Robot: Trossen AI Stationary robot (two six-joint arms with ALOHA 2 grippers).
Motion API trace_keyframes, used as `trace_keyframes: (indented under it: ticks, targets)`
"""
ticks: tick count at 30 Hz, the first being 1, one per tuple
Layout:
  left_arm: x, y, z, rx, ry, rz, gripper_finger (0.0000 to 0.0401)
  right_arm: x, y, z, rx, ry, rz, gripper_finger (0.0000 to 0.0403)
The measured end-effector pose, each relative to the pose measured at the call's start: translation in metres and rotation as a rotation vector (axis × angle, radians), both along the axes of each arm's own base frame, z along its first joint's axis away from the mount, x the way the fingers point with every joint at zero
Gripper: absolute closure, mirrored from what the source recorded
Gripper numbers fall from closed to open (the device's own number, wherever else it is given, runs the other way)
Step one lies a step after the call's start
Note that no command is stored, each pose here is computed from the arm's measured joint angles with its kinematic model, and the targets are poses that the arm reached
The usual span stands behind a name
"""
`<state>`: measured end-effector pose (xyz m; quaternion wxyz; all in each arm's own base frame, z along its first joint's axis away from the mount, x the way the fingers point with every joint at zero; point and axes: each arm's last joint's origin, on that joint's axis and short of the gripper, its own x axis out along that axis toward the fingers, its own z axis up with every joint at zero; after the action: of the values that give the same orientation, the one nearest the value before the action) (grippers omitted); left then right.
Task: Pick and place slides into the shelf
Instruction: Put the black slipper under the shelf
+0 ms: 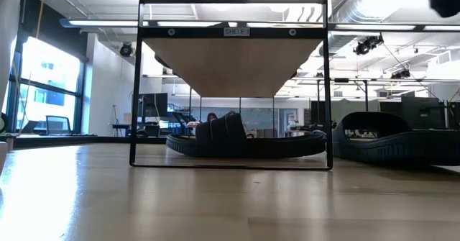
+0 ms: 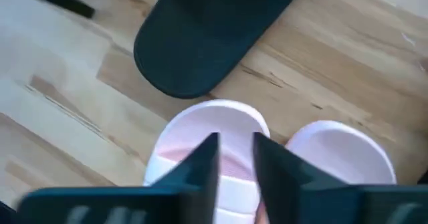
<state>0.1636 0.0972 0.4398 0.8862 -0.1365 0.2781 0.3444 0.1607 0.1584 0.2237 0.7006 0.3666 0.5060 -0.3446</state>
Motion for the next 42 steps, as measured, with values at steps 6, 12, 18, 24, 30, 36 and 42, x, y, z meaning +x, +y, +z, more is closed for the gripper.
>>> trace_keyframes:
  ticks: [6,12,18,24,30,36,42]
  targets:
    - [0.000,0.000,0.000,-0.001,0.000,-0.001,0.0279,-0.011,0.001,0.000,-0.089,-0.045,-0.073,0.0389]
    - [0.000,0.000,0.000,-0.001,-0.001,-0.001,0.0279,-0.015,-0.004,0.000,-0.131,-0.020,-0.122,0.0365]
    - [0.000,0.000,0.000,-0.001,-0.001,-0.001,0.0279,-0.015,-0.004,0.000,-0.132,-0.030,-0.123,0.0364]
    - [0.000,0.000,0.000,-0.001,-0.001,0.000,0.0279,-0.014,-0.004,0.001,-0.142,-0.069,-0.176,0.0364]
    - [0.000,0.000,0.000,-0.001,-0.001,0.000,0.0279,-0.013,-0.006,0.002,-0.178,-0.125,-0.182,0.0364]
    - [0.000,0.000,0.000,-0.001,-0.001,0.000,0.0279,-0.011,-0.007,0.003,-0.225,-0.182,-0.180,0.0364]
    - [0.000,0.000,0.000,-0.002,-0.001,0.000,0.0279,-0.007,-0.012,0.003,-0.261,-0.208,-0.185,0.0364]
